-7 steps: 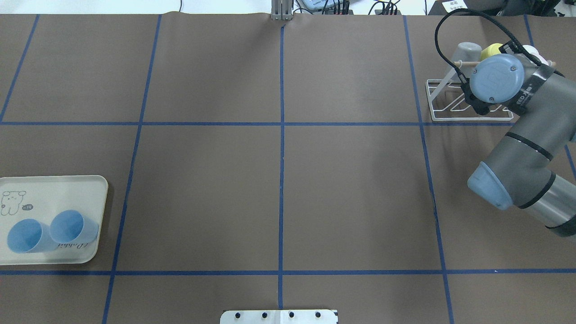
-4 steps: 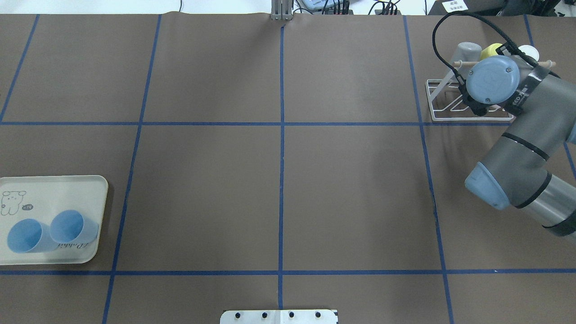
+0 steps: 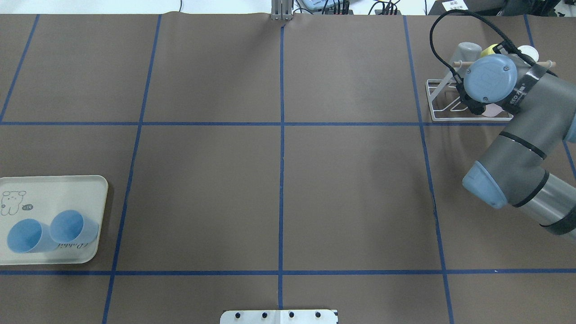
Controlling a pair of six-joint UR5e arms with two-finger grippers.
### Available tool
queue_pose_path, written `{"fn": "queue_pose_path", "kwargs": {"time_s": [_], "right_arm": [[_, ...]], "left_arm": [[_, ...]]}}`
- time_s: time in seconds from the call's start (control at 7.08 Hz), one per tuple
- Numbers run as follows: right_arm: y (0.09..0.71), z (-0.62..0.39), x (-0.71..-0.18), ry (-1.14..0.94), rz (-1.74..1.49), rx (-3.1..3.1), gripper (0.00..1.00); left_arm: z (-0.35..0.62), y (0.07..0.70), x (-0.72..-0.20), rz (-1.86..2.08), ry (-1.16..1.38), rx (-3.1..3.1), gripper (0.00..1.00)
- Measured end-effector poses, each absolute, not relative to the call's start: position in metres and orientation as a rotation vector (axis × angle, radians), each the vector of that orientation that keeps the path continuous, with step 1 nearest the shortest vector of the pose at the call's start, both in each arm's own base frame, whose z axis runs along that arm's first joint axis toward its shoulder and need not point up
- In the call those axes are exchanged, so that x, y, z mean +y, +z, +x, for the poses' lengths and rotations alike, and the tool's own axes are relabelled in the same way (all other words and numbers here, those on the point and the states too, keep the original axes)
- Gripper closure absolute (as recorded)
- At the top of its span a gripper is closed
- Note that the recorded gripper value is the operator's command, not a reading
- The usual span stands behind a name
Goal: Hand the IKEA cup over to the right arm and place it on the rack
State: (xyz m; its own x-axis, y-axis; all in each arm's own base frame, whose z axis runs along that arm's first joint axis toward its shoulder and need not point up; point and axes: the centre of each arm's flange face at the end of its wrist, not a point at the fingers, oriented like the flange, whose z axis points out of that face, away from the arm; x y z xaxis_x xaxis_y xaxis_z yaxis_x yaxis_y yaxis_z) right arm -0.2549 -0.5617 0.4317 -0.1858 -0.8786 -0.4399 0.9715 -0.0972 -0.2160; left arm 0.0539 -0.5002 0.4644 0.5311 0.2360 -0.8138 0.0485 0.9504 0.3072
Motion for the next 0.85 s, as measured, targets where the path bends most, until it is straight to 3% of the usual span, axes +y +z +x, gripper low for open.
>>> {"fn": "queue_pose_path", "kwargs": {"time_s": [0.42,0.85], "right_arm": [[0.366,-0.253,-0.555,-1.589,0.417,0.409,0.05],[0.304,-0.226,-0.523,-1.333,0.632,-0.009,0.02]], "left_arm": [[0.051,0.464,-0.492,0.317,0.062,0.974,0.0],[0.1,0.492,-0.457,0.328,0.034,0.918,0.0]]}}
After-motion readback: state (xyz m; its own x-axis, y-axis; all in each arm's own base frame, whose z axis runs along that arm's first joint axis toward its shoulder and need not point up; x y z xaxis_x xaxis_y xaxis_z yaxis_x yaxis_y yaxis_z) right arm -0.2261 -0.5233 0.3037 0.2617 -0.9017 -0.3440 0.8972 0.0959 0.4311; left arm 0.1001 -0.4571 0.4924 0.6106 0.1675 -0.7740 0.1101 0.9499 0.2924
